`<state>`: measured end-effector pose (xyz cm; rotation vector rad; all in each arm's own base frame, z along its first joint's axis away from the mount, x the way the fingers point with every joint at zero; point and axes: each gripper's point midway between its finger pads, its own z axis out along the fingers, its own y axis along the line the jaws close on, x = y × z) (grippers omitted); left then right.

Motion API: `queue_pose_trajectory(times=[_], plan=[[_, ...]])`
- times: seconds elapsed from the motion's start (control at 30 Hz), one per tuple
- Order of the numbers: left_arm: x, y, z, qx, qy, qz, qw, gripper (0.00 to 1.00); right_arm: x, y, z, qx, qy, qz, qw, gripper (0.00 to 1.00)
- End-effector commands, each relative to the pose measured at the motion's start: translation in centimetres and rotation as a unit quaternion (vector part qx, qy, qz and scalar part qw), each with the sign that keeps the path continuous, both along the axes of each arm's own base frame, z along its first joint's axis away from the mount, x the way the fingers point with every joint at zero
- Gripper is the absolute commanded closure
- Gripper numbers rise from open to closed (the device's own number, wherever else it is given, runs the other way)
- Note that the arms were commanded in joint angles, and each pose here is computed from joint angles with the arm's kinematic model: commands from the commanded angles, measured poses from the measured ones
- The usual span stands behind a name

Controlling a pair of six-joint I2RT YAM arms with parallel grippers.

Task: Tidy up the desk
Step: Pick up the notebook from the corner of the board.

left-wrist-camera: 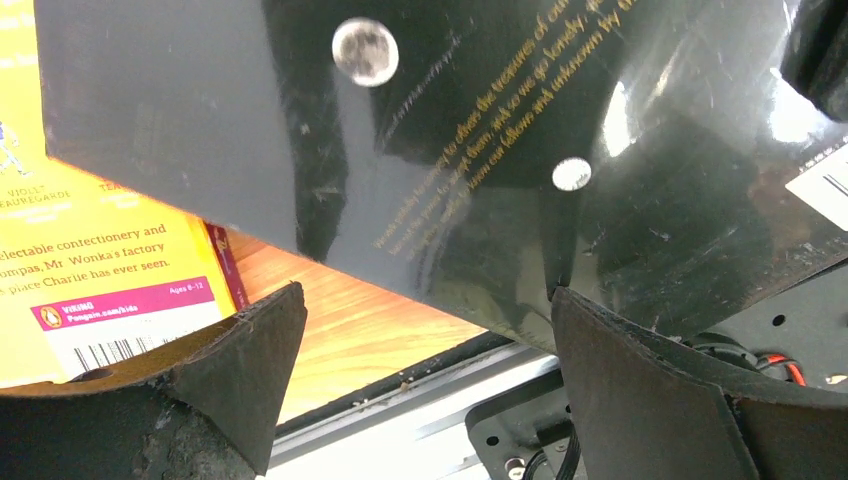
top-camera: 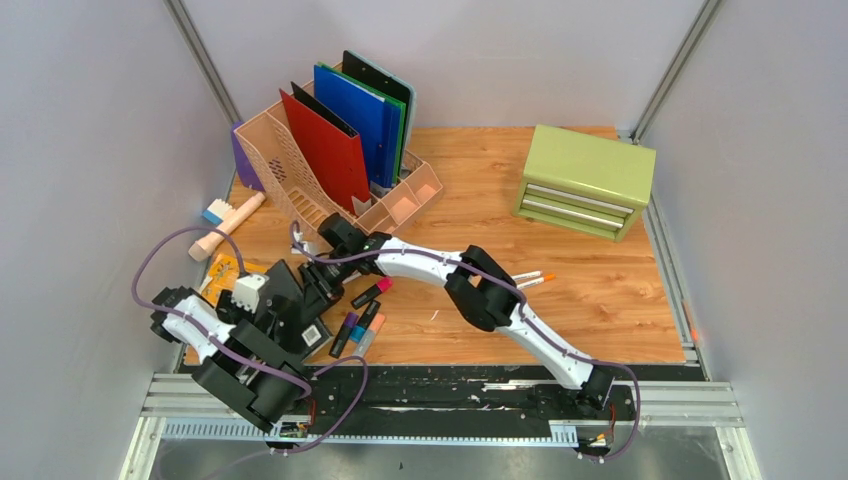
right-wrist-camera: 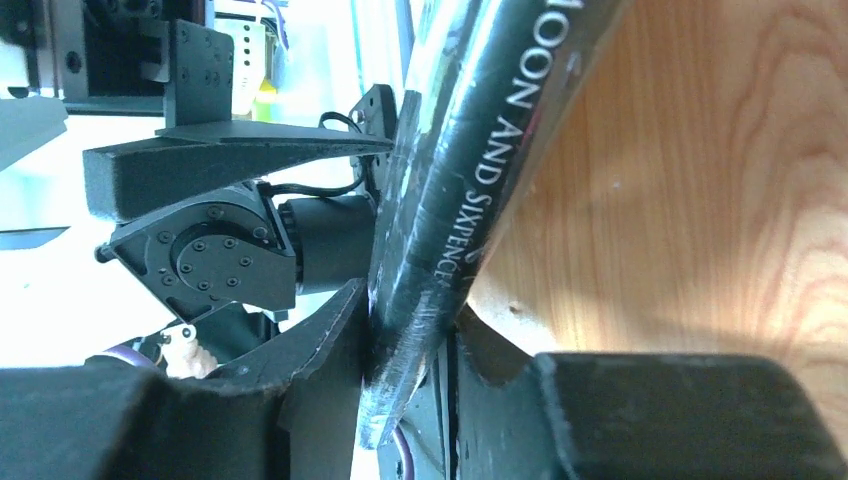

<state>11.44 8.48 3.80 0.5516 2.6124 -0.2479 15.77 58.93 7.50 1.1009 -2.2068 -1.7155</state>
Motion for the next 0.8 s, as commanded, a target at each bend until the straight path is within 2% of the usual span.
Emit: queue_pose_trajectory(times=[0.0,0.27,0.5,0.53,0.63,0.77], plan=[[1.9,0.0,1.8,-0.031,-0.033,0.013,0.999,0.0,-2.1,1.3,11.4,0.135,-0.109,0.048,0.984,1.0],[4.5,1.0,8.2,-0.053,-0.075,0.025,0.995,0.0,0.3,0.2,15.5,0.152,-0.199,0.011,0.968,1.0],[6.1,0.6,14.6,-0.075,-0.119,0.024,0.99,0.0,4.1,-1.5,19.1,0.16,-0.269,-0.041,0.949,1.0],[6.7,1.3,16.3,-0.061,-0.135,0.023,0.989,0.0,4.9,-1.8,19.7,0.162,-0.277,-0.049,0.946,1.0],[7.4,0.6,19.2,-0.092,-0.152,0.03,0.984,0.0,6.6,-2.8,21.5,0.168,-0.297,-0.07,0.937,1.0],[9.1,1.4,23.4,-0.103,-0.183,0.045,0.977,0.0,8.2,-4.0,23.2,0.173,-0.305,-0.09,0.932,1.0]])
